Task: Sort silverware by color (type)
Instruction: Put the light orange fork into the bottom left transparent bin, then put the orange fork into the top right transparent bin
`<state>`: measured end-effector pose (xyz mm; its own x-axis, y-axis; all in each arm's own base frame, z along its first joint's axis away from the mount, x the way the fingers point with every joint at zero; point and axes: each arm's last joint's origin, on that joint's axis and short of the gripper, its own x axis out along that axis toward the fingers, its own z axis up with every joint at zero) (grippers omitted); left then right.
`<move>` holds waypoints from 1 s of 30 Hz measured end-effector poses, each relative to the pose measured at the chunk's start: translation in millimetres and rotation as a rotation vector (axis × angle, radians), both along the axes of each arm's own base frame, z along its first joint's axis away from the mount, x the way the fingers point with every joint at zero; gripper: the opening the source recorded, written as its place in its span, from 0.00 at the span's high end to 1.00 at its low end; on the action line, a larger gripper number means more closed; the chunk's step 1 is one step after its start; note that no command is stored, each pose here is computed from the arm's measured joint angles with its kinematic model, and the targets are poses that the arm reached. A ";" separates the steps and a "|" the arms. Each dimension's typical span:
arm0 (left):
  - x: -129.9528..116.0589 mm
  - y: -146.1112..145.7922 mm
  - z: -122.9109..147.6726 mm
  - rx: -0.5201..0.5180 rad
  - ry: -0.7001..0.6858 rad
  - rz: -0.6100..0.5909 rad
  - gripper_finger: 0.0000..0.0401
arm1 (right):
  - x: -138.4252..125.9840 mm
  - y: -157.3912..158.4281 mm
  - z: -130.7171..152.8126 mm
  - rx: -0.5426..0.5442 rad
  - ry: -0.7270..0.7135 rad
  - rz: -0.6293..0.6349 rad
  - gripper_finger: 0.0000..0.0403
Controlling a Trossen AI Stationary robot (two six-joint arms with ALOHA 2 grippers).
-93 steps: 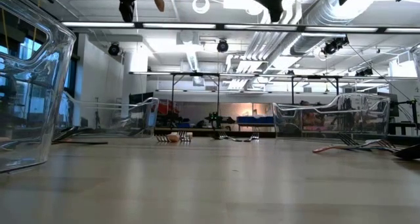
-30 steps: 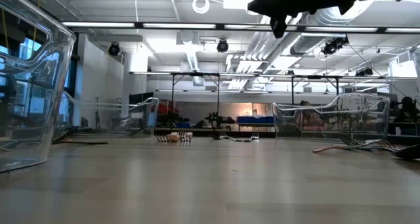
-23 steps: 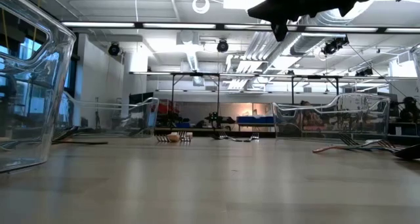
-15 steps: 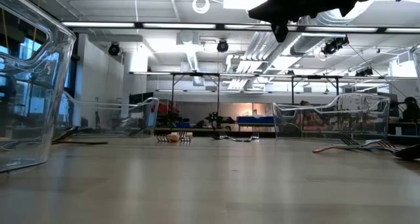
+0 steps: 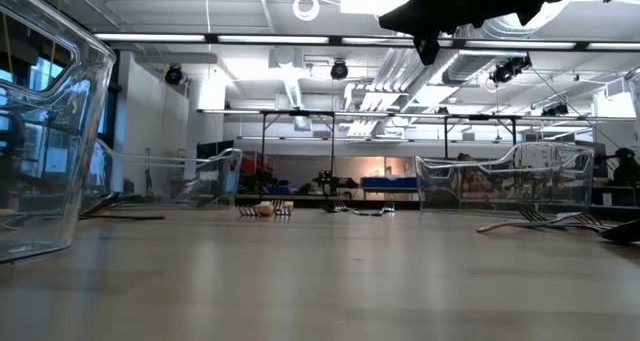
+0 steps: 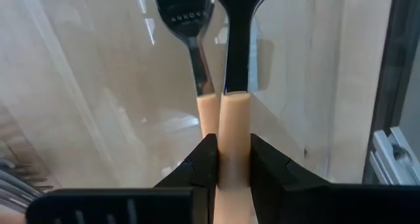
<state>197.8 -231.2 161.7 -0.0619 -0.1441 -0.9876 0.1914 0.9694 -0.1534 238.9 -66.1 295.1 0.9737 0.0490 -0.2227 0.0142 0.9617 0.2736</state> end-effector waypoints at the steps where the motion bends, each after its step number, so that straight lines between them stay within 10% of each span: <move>1: 0.2 0.2 0.1 0.000 0.000 0.004 0.85 | 0.0 0.0 0.0 0.000 0.000 0.000 1.00; 18: -1.9 3.5 9.2 -0.045 0.030 -0.006 0.73 | 0.0 0.0 0.0 0.000 0.000 0.000 1.00; 25: -23.9 37.6 75.6 -0.133 -0.053 0.000 0.77 | 0.0 0.0 0.0 0.001 0.000 0.000 1.00; 30: -41.4 84.4 135.7 -0.205 -0.369 0.114 0.79 | -0.1 0.0 -0.3 0.002 0.003 0.000 1.00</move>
<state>156.4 -146.9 297.4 0.3170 -0.3249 -0.8910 0.1633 0.9442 -0.2861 238.9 -66.0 294.8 0.9729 0.0496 -0.2258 0.0148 0.9613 0.2750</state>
